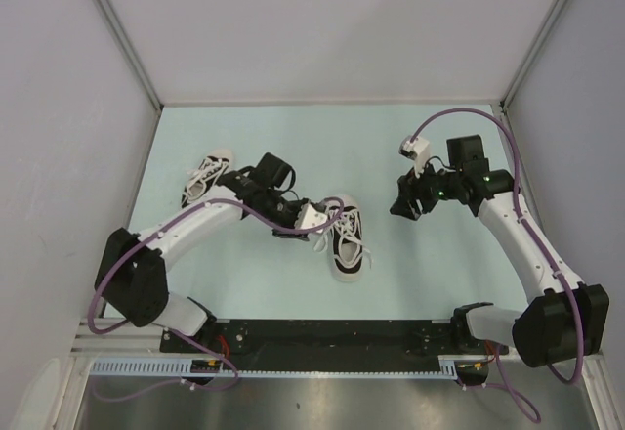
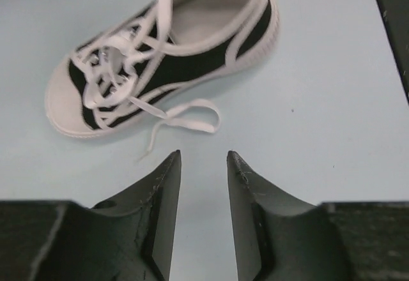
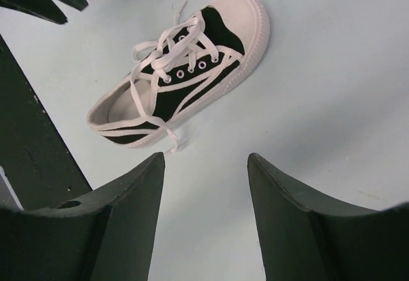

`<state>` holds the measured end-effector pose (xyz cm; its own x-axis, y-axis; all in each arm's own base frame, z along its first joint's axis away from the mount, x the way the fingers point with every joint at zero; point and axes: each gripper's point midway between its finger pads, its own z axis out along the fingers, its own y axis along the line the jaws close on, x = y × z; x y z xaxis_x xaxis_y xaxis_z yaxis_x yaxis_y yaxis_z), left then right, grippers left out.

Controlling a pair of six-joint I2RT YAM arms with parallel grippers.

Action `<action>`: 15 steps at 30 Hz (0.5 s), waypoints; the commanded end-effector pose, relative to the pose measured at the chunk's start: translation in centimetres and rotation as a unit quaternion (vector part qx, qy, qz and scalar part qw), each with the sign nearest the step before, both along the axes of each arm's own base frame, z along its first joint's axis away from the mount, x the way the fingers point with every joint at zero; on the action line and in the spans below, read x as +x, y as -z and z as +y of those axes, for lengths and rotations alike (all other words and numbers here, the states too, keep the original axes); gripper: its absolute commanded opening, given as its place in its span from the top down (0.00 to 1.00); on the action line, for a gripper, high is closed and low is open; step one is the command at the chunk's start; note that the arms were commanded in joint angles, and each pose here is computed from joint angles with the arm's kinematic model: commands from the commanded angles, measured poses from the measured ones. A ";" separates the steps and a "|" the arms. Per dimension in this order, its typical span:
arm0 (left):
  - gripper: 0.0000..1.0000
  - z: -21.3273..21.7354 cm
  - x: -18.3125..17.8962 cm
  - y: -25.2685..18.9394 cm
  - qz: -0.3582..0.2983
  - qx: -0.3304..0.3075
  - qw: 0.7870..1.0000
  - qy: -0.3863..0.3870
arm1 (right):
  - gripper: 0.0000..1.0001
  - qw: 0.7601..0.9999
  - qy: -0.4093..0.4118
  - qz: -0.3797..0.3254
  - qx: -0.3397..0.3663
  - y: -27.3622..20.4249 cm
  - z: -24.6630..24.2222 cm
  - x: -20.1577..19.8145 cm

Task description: Tie the shoes

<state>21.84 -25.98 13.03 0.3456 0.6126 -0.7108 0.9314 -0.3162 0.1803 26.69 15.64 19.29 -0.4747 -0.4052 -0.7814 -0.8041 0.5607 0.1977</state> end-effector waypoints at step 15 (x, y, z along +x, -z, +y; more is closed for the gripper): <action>0.60 -2.5 0.1 7.7 -0.077 0.053 0.984 0.150 | 0.41 1.000 0.002 0.024 0.013 0.4 0.3 0.0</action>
